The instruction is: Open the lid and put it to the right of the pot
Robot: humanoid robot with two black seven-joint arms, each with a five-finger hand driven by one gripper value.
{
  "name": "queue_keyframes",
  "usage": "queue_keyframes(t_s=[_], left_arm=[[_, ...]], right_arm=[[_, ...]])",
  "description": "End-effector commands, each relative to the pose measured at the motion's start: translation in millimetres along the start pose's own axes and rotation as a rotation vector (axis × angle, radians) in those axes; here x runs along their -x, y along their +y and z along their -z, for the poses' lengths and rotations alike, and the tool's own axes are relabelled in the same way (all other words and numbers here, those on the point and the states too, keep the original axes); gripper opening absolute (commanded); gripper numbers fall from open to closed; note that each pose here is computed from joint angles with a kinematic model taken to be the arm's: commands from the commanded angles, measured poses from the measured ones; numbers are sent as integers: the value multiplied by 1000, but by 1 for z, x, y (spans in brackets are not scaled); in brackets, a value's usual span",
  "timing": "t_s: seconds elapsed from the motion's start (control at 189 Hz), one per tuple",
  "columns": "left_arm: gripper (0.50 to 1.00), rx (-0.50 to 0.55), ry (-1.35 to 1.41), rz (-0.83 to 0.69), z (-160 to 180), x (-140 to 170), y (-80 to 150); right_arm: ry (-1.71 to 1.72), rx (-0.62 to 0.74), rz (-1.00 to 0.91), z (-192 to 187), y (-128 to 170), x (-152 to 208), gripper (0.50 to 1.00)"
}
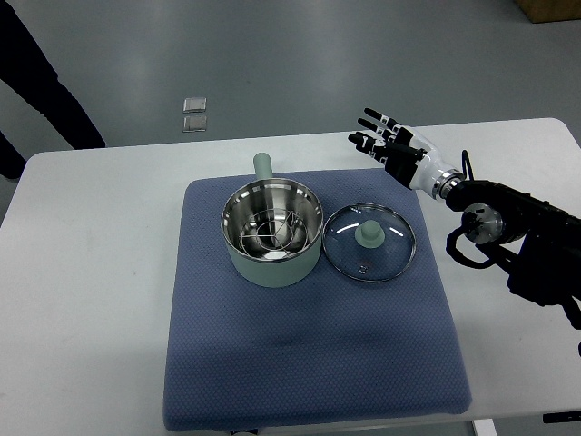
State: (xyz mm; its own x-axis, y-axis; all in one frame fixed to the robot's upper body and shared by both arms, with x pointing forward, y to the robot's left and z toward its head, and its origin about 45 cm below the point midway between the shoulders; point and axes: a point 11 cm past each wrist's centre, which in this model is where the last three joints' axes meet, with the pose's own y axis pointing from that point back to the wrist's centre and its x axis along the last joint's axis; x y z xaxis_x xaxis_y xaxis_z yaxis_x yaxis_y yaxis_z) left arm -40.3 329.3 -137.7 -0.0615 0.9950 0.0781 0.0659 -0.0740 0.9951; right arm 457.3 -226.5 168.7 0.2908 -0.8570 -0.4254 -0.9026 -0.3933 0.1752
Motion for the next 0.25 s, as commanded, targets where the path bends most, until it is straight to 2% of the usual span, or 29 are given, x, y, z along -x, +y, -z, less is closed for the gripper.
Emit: queue_keyframes(t_s=[0.0, 0.249], left_arm=[[1000, 0, 0, 0, 0, 0, 0], [1000, 0, 0, 0, 0, 0, 0]], right_arm=[[-4, 0, 16, 0, 0, 2, 934], [-7, 1, 18, -4, 1, 2, 934]])
